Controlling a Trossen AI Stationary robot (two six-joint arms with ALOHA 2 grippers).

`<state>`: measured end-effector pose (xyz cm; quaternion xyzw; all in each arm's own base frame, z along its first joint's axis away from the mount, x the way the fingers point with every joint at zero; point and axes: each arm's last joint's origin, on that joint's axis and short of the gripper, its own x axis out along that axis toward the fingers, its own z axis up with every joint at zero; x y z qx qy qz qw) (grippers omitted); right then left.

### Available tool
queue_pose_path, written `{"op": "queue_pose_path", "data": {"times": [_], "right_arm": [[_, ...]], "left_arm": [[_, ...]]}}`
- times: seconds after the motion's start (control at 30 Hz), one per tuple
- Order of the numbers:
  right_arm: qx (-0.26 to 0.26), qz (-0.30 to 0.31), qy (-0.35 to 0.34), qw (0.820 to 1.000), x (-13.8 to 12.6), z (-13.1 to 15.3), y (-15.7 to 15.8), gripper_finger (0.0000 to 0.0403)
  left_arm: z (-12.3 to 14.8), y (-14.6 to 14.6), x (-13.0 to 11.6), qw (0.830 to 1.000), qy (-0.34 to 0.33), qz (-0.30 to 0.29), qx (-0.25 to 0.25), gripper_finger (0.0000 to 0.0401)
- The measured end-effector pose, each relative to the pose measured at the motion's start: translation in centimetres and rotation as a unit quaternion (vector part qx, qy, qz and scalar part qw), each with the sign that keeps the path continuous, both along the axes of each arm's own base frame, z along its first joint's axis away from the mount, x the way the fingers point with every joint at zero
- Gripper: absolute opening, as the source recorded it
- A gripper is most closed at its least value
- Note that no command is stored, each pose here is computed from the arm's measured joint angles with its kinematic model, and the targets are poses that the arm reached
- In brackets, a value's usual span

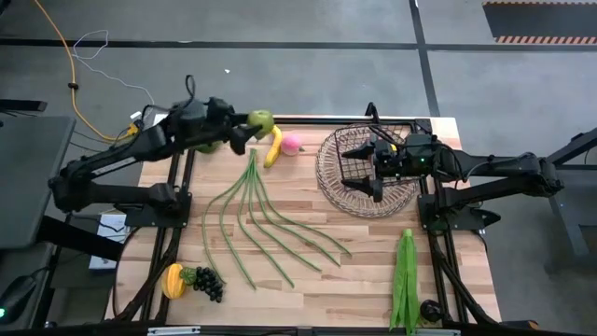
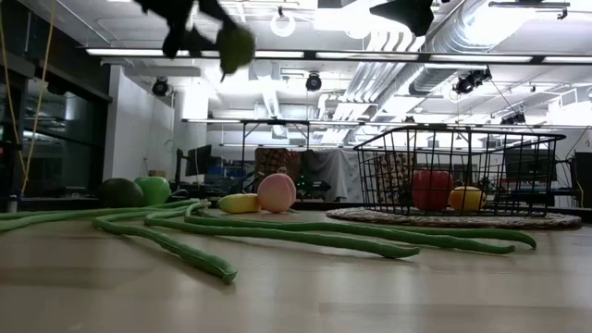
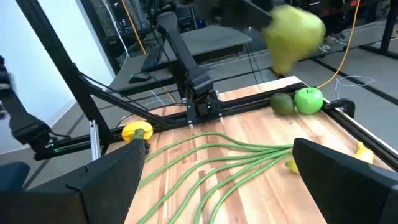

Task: Build produce basket
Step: Put the green pear into the wire basket

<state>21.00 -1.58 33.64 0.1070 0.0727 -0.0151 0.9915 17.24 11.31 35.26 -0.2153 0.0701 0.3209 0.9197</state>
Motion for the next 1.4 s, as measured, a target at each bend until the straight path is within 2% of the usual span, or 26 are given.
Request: {"op": "queue_pose_path", "data": {"times": [0.13,0.3,0.5,0.73,0.9,1.2,1.4], "right_arm": [[0.001,-0.009,0.000,1.000,0.0,0.0,-0.1,0.0398],[0.000,-0.013,0.000,1.000,0.0,0.0,-0.1,0.0398],[-0.003,-0.013,0.000,1.000,0.0,0.0,-0.1,0.0398],[0.039,-0.021,-0.001,0.999,0.0,0.0,-0.1,0.0398],[0.035,-0.026,-0.001,0.999,0.0,0.0,-0.1,0.0398],[0.050,-0.028,-0.006,0.998,0.1,0.1,-0.1,0.0398],[0.039,-0.015,0.006,0.999,2.1,-1.0,0.1,0.0398]], "left_arm": [[1.0,-2.7,0.0,0.996,-0.078,-0.038,0.031,0.0279],[-0.6,-5.0,0.4,0.987,-0.138,-0.075,0.042,0.0279],[-2.5,-6.2,0.7,0.979,-0.166,-0.105,0.047,0.0280],[-2.0,-6.6,0.8,0.967,-0.204,-0.137,0.059,0.0280],[-1.8,-6.8,0.8,0.962,-0.211,-0.164,0.060,0.0280],[-1.8,-6.8,0.8,0.961,-0.212,-0.165,0.057,0.0280],[-2.7,-6.6,1.9,0.966,-0.188,-0.171,0.048,0.0280]]}}
